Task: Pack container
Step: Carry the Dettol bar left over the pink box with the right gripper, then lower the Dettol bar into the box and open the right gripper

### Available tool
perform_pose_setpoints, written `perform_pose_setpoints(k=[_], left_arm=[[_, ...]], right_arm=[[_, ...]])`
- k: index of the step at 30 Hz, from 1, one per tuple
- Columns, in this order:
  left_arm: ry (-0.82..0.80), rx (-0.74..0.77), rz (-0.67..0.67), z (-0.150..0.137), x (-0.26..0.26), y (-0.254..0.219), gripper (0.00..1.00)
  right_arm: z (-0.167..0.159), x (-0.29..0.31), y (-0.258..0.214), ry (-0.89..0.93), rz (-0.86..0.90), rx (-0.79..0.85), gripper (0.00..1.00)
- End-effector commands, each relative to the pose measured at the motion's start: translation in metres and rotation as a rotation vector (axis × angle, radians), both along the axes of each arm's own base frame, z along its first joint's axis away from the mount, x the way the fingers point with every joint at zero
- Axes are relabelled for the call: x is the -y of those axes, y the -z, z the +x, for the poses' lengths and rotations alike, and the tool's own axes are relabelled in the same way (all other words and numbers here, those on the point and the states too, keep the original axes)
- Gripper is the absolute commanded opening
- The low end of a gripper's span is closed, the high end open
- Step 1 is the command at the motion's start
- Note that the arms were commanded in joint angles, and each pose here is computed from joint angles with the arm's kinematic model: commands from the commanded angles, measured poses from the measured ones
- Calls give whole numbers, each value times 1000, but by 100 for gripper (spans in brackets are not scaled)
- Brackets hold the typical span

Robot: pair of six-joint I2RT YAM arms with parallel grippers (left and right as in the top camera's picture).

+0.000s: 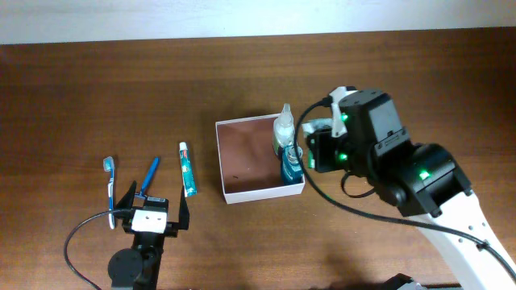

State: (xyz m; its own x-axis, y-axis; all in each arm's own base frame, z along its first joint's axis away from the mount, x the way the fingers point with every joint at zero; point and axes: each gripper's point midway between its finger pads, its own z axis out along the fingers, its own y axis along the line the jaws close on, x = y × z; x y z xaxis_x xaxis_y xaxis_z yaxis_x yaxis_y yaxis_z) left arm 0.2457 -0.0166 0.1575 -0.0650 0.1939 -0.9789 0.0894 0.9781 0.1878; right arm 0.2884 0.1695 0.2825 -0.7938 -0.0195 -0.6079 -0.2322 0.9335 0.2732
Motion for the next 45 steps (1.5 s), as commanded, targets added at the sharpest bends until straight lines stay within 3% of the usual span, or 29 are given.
perform_pose_setpoints(k=[1, 12, 25, 35, 45], left_arm=[[6, -2, 15, 0, 0, 2, 99], [6, -2, 15, 0, 0, 2, 99], [6, -2, 15, 0, 0, 2, 99], [6, -2, 15, 0, 0, 2, 99], [6, -2, 15, 0, 0, 2, 99]], right_arm=[[-3, -28, -9, -53, 40, 26, 22], [21, -128, 54, -163, -70, 51, 22], [61, -142, 157, -92, -278, -1, 21], [82, -130, 193, -27, -300, -44, 21], [87, -132, 199, -19, -292, -44, 21]])
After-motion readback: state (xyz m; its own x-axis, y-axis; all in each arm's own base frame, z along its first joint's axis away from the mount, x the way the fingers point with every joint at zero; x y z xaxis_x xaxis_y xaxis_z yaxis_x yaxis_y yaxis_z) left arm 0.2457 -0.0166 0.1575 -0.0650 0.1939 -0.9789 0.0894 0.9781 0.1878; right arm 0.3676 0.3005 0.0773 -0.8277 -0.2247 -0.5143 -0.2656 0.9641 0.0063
